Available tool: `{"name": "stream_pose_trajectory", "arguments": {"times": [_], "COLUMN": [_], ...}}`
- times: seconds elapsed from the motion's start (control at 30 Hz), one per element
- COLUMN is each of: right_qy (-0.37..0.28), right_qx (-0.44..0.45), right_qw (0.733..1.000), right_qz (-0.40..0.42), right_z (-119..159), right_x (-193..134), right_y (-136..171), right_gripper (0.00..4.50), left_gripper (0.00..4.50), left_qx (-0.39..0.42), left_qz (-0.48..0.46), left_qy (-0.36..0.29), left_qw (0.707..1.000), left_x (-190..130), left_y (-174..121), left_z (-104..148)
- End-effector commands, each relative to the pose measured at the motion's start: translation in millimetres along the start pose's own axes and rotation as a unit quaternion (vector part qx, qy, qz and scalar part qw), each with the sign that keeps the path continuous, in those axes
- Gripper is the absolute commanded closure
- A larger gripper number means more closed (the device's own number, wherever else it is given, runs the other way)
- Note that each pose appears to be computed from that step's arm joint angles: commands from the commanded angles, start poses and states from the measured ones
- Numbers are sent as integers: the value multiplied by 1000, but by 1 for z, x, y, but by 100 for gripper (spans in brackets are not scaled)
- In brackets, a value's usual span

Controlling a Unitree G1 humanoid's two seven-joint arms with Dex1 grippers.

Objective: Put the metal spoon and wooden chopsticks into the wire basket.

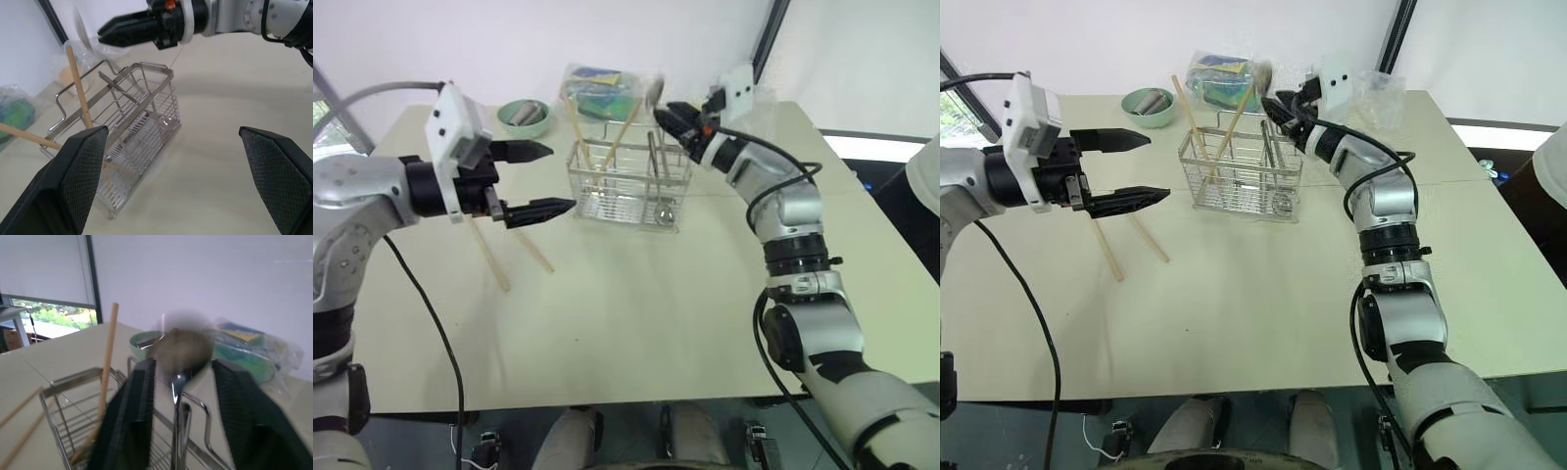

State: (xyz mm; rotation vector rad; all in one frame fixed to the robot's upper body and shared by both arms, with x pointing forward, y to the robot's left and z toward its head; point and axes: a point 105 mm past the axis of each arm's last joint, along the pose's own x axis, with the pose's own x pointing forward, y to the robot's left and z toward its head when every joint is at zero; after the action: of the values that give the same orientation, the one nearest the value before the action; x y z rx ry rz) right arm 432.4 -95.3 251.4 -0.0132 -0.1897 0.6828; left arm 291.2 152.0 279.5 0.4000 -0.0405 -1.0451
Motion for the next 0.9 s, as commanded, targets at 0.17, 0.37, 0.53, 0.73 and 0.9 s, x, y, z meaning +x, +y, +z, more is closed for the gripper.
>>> {"name": "stream_pose_trajectory", "arguments": {"times": [0.17, 0.37, 0.53, 0.73, 0.9], "right_qy": [-41, -97, -100, -12, 41], "right_qx": [-27, -46, -74, -73, -46], "right_qw": [999, 993, 977, 952, 956], "right_qz": [-5, 48, 175, 295, 288], "right_z": [33, 86, 108, 78, 48], "right_x": [-1, -30, -78, -133, -146], "right_y": [2, 14, 50, 88, 92], "right_gripper": [2, 2, 2, 2, 2], "left_gripper": [0, 0, 0, 0, 0], "left_qx": [-5, -81, -200, -330, -397], "left_qz": [68, 234, 429, 585, 609], "left_qy": [-18, -83, -108, 41, 150], "left_qw": [998, 965, 875, 740, 670], "left_x": [-11, -25, -53, -76, -73], "left_y": [15, 57, 103, 117, 104], "left_z": [5, 8, -9, -88, -142]}}
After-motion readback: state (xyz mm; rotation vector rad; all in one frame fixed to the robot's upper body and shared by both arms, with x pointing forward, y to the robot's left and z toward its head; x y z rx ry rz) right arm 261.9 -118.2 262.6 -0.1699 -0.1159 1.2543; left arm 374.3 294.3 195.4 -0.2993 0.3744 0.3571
